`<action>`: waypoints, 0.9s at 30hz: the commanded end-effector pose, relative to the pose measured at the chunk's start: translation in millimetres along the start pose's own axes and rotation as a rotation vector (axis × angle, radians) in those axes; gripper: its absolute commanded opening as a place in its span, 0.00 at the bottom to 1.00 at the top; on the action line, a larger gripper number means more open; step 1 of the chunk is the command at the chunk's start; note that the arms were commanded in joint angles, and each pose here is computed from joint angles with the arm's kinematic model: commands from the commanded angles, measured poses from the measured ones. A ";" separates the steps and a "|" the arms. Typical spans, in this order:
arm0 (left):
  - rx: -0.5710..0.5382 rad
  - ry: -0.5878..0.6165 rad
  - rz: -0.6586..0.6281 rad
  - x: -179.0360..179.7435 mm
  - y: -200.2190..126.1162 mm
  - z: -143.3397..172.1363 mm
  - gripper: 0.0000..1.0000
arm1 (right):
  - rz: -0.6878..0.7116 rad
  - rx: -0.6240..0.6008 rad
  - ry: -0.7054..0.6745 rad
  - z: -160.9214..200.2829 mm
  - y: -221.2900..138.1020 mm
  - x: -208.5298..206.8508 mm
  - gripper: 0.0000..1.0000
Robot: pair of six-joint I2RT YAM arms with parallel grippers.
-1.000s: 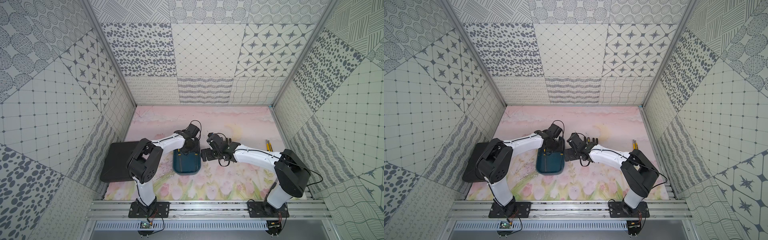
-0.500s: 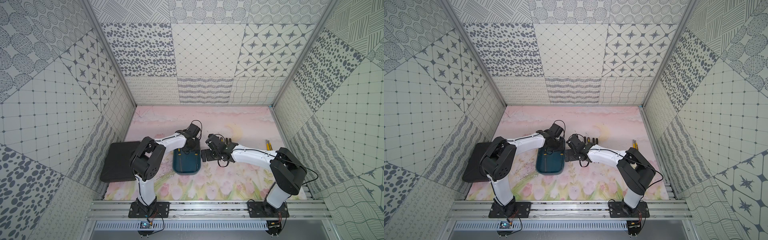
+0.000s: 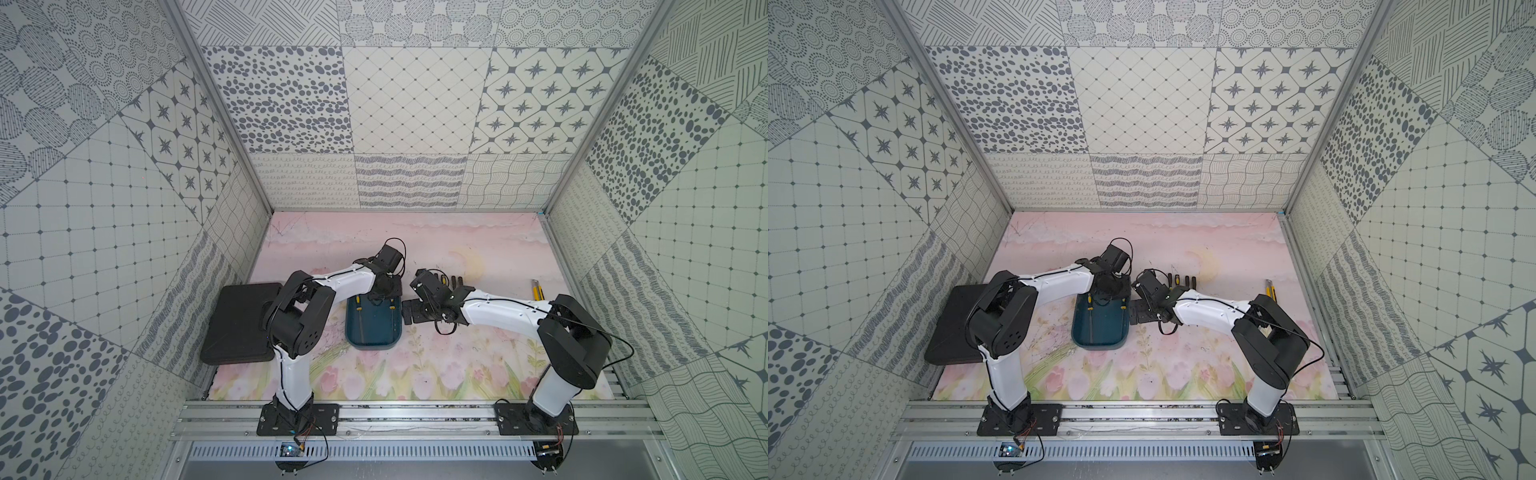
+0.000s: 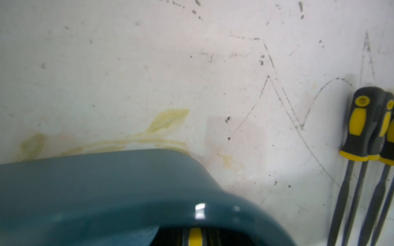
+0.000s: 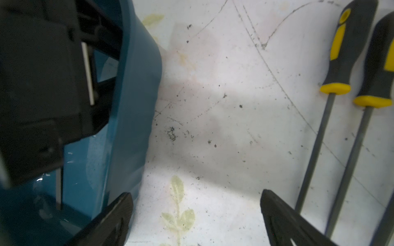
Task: Take the file tool out of the storage box
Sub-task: Pick up the file tool from the storage box.
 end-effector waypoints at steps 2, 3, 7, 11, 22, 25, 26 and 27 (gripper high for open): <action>0.094 -0.010 -0.096 16.5 8.3 16.8 0.09 | -0.012 -0.044 0.005 -12.2 -2.3 7.1 0.98; 0.096 -0.009 -0.099 16.8 7.5 17.0 0.09 | -0.012 -0.044 0.006 -12.2 -2.3 7.2 0.98; 0.092 -0.006 -0.099 18.5 4.5 18.2 0.09 | -0.014 -0.048 0.006 -13.5 -2.9 7.9 0.98; 0.071 -0.004 -0.083 18.4 -4.0 18.0 0.05 | -0.011 -0.050 0.004 -14.0 -4.8 7.7 0.98; -0.019 -0.008 -0.009 13.7 -57.6 12.6 0.04 | -0.048 -0.094 0.006 -14.0 -31.9 6.9 0.99; -0.047 -0.019 0.021 14.4 -75.5 11.3 0.04 | -0.104 -0.132 0.004 -13.5 -50.4 8.8 0.98; -0.054 -0.022 0.039 14.0 -82.0 11.6 0.04 | -0.138 -0.150 0.005 -13.5 -58.0 10.4 0.98; -0.061 -0.026 0.056 13.8 -88.5 11.3 0.04 | -0.175 -0.161 0.006 -13.5 -65.7 12.7 0.98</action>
Point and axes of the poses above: each gripper's point midway between its finger pads, its own y axis out along the fingers, its own x axis along the line the jaws close on, z = x × y, the point moved 7 cm from there along -y, back along the fingers, and after that the axes turned 10 degrees about -y, right-handed, at the moved point
